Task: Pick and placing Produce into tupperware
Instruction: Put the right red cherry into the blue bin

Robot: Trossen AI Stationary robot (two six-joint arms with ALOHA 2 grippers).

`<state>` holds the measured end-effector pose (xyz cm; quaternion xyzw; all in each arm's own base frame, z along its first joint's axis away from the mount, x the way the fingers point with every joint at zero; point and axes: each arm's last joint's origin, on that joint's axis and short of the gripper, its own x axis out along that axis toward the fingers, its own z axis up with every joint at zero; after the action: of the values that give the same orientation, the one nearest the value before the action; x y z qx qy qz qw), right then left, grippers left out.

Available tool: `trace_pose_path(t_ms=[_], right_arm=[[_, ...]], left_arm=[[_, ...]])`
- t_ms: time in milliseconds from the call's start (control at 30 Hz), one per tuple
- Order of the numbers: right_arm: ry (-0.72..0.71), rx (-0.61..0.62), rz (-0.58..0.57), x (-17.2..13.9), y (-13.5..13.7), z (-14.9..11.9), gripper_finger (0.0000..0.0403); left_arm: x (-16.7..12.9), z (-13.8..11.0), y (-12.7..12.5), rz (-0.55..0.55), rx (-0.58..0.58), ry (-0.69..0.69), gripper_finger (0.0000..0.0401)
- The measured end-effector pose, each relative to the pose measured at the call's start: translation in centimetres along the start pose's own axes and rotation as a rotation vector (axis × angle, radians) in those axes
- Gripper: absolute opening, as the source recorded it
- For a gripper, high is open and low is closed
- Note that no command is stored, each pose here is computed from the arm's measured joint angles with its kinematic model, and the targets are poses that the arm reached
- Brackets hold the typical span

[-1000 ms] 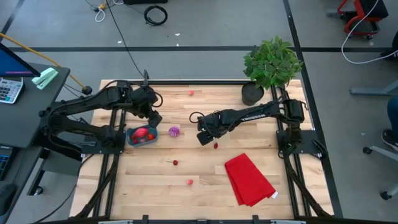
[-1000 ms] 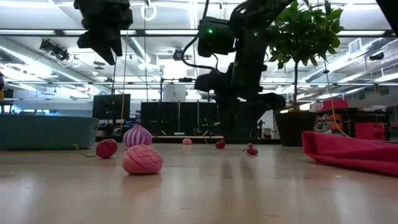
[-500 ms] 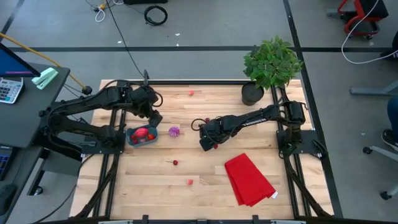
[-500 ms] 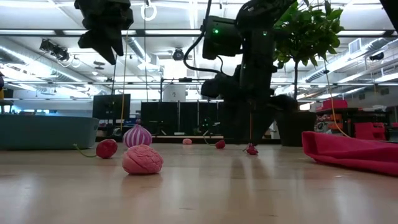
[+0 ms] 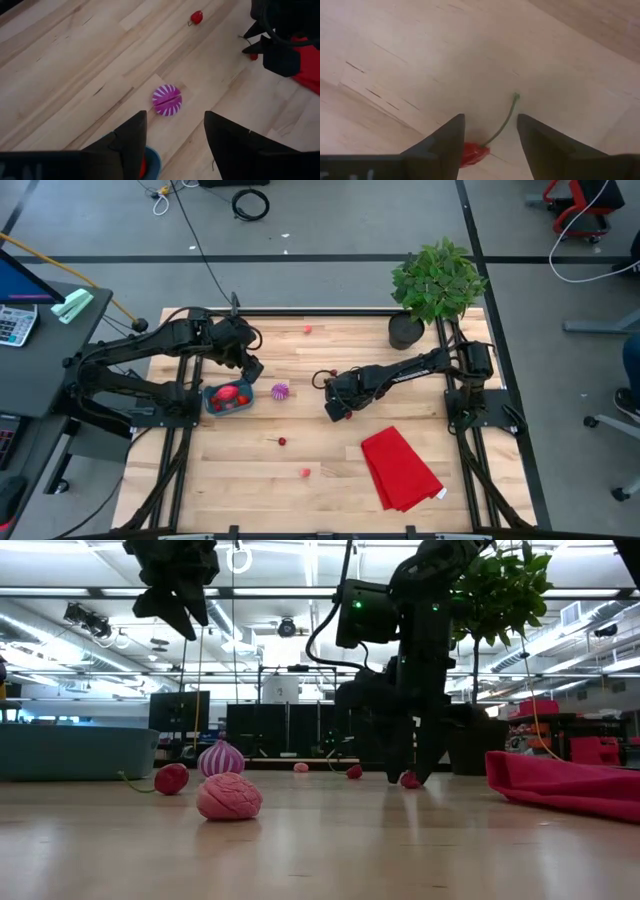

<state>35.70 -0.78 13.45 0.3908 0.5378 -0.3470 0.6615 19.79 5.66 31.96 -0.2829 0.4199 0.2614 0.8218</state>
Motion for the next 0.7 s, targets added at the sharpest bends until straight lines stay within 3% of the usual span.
trace_pose_path(t_ms=[233, 700], right_arm=[[-0.002, -0.002, 0.0, 0.03, 0.08, -0.05, 0.0166], [0.005, -0.01, -0.011, 0.1, -0.04, -0.07, 0.0042]], left_arm=[[0.0, 0.0, 0.0, 0.0, 0.0, 0.0, 0.0202], [-0.01, 0.0, 0.0, 0.0, 0.002, 0.0, 0.0186]])
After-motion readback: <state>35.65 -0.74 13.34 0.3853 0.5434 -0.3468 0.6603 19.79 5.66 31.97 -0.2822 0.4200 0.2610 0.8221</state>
